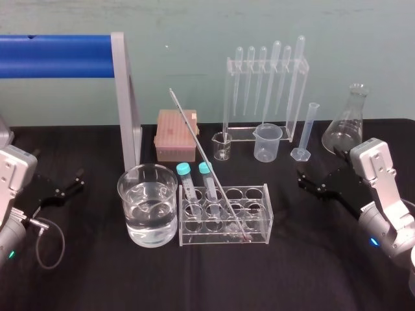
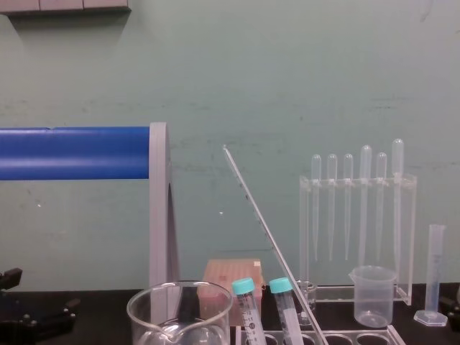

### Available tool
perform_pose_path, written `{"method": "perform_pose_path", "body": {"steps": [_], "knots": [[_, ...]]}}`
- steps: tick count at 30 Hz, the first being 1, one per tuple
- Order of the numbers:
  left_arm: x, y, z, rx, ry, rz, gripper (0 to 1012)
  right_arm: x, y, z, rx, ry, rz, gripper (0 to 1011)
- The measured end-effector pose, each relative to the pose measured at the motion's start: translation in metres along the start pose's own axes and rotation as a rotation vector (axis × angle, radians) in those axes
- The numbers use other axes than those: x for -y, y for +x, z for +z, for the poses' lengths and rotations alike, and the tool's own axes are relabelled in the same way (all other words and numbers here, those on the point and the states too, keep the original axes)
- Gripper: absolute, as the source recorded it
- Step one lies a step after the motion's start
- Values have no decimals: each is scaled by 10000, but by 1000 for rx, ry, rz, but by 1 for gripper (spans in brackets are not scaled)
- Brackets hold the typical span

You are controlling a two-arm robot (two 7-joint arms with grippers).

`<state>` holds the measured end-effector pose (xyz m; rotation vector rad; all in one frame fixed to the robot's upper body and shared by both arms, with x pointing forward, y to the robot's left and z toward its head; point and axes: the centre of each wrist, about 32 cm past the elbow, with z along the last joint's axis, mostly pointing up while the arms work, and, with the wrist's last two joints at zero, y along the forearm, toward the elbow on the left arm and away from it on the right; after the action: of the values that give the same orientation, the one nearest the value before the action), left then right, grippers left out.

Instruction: Hold the thermometer with one hand and immerse one end into the beaker, then reinsert it into the test tube rack.

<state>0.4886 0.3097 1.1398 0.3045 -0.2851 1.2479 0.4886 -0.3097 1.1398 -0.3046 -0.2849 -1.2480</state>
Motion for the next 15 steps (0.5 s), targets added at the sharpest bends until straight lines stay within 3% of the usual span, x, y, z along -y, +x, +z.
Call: {"method": "perform_pose_path", "body": {"steps": [9,14,15], "knots": [[0,0,0,0,0,0,1008,8,9,6,-5,-4,3,1003],[0,0,0,0,0,0,1008,110,39,113,-94,-29,53,1003],[0,0,0,0,0,0,1008,149,42,162,-132,-24,76,1003]]}}
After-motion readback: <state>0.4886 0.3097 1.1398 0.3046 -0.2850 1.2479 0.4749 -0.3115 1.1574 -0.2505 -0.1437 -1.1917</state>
